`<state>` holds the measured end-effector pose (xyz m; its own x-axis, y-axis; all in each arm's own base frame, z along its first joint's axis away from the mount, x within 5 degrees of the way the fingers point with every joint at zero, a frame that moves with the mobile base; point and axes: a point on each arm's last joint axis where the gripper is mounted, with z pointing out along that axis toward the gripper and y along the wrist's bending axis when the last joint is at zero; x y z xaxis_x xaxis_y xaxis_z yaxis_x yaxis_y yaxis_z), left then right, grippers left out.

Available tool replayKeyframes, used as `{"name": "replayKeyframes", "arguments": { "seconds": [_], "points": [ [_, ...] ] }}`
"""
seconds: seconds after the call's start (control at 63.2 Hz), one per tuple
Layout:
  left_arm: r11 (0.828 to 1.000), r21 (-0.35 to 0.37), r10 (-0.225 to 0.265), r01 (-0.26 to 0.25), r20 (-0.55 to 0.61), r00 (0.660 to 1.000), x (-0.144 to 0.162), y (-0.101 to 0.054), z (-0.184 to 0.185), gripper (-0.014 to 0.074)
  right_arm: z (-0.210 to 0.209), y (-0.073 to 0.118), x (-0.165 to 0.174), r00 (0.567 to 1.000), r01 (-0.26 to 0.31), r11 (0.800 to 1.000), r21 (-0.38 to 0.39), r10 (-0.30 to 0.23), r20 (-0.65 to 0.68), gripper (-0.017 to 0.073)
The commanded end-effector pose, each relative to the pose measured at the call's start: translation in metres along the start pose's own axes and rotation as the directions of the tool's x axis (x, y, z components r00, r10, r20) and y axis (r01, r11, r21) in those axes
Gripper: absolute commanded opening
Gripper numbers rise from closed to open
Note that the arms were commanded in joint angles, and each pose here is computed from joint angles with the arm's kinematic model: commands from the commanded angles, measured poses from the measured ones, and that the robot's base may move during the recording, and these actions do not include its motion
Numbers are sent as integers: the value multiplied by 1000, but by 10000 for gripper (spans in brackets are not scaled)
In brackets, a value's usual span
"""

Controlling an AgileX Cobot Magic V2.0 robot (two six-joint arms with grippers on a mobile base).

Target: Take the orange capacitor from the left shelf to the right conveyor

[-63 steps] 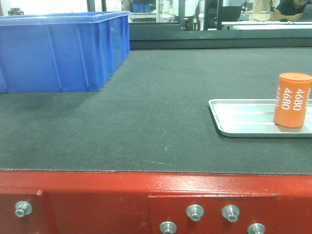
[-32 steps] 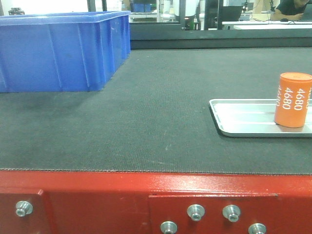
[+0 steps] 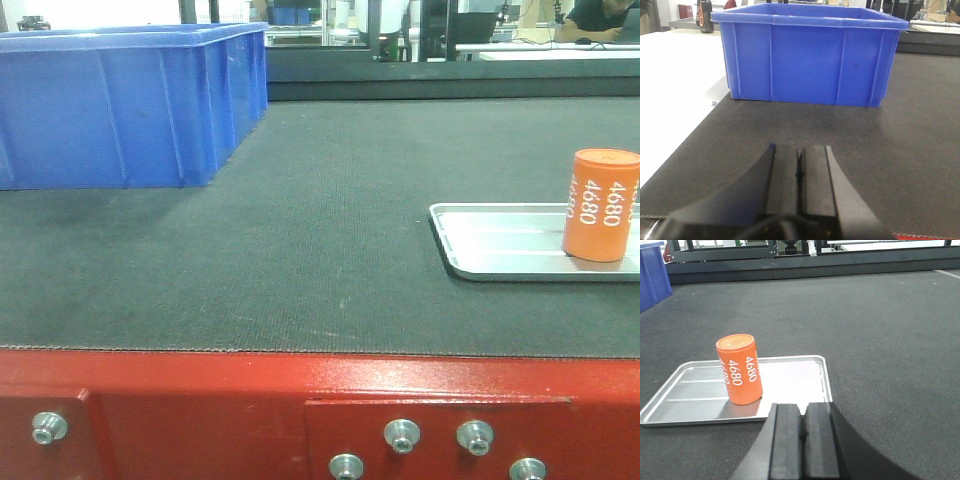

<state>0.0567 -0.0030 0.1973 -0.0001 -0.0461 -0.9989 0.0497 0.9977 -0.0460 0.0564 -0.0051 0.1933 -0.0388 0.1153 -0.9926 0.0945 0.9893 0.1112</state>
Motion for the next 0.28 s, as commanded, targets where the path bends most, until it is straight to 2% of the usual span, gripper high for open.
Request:
{"name": "replayKeyframes", "arguments": {
  "seconds": [0.0, 0.269],
  "points": [
    [1000, -2, -3, 3, 102, 995, -10, 0, -1, -127, -2, 1, -10, 994, 9, 1000, -4, -9, 105, 55],
    [1000, -2, -3, 3, 102, 995, -10, 0, -1, -127, -2, 1, -10, 994, 9, 1000, -4, -9, 105, 55]
  ]
}}
